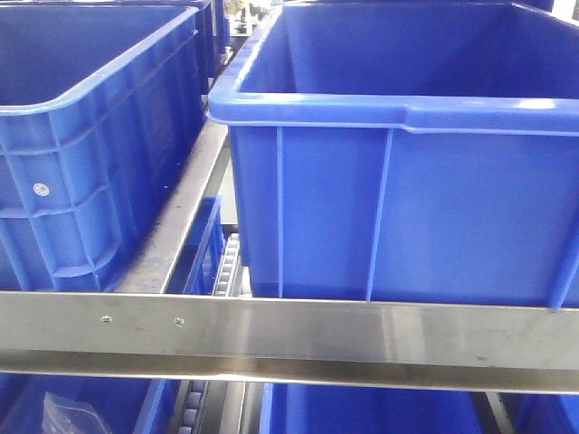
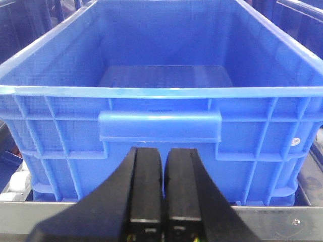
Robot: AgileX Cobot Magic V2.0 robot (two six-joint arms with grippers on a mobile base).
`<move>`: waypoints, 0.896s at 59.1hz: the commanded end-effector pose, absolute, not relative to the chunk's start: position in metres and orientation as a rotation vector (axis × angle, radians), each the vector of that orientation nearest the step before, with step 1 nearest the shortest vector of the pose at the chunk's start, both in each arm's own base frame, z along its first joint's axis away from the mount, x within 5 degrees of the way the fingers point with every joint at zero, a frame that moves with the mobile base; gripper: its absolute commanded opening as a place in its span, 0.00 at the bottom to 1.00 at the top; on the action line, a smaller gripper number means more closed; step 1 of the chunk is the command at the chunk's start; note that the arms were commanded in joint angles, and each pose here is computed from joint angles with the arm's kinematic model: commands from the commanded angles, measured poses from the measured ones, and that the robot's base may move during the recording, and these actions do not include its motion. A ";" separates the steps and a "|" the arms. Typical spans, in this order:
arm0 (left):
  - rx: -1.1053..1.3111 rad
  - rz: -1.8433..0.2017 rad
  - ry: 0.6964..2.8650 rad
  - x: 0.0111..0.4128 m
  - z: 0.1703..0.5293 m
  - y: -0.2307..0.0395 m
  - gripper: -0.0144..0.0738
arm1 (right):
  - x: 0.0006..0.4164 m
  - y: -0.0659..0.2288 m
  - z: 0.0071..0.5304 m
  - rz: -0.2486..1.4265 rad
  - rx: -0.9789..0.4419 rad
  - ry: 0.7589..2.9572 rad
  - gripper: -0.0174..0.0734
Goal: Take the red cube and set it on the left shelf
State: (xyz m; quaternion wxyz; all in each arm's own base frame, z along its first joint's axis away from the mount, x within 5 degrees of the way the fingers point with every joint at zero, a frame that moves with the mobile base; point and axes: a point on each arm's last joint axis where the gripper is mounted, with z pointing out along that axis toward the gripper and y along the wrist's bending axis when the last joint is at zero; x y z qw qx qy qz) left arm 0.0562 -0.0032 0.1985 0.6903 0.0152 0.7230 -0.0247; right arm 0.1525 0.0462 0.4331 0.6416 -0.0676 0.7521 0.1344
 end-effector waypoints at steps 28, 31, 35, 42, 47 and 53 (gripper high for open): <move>0.030 -0.061 1.536 0.056 0.200 -0.003 0.28 | 0.103 0.002 0.337 0.087 0.063 1.642 0.25; 0.030 -0.061 1.536 0.056 0.200 -0.003 0.28 | 0.097 0.000 0.323 0.072 0.079 1.646 0.25; 0.030 -0.061 1.536 0.056 0.200 -0.003 0.28 | 0.090 -0.001 0.309 0.060 0.092 1.645 0.25; 0.030 -0.061 1.536 0.056 0.200 -0.003 0.28 | 0.077 -0.002 0.282 0.048 0.104 1.631 0.25; 0.030 -0.061 1.536 0.056 0.200 -0.003 0.28 | 0.069 -0.003 0.267 0.042 0.108 1.593 0.25; 0.030 -0.061 1.536 0.056 0.200 -0.003 0.28 | 0.063 -0.003 0.246 0.039 0.109 1.539 0.25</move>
